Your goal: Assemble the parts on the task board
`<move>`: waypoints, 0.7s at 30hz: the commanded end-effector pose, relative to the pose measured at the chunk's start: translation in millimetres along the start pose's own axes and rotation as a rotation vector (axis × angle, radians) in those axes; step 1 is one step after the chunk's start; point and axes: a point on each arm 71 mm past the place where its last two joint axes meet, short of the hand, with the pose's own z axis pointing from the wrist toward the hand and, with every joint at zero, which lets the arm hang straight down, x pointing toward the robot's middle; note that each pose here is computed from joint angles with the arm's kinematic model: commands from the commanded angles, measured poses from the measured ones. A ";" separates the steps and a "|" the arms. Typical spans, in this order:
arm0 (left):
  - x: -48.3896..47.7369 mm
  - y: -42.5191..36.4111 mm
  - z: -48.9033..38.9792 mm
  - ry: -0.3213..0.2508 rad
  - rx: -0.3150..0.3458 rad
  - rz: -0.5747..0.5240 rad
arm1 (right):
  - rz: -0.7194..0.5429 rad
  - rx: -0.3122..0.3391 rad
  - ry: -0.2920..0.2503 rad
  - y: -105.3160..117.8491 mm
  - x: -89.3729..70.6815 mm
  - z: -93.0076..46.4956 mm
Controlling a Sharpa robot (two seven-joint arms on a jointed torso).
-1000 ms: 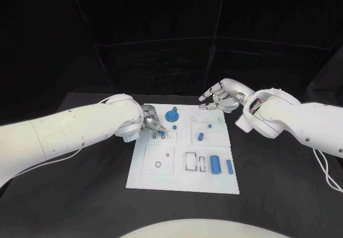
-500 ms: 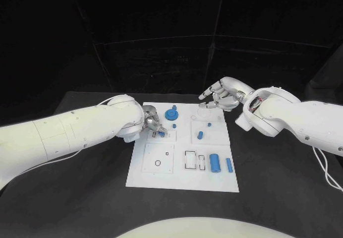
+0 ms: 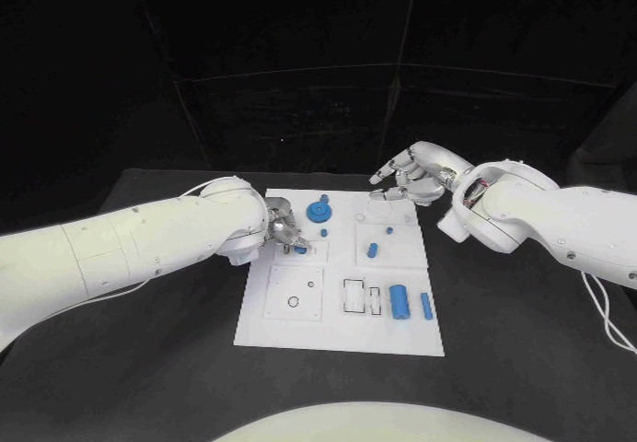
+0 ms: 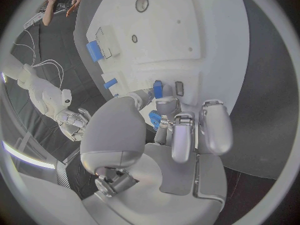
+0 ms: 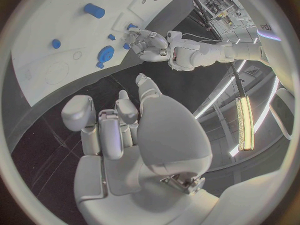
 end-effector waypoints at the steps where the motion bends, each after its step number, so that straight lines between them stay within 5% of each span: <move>1: 2.7 2.4 0.5 0.019 -0.017 0.028 | 0.002 -0.007 0.007 1.5 0.1 0.5; 21: 2.2 0.6 2.4 0.019 -0.014 0.024 | 0.002 -0.006 0.008 1.7 0.5 0.9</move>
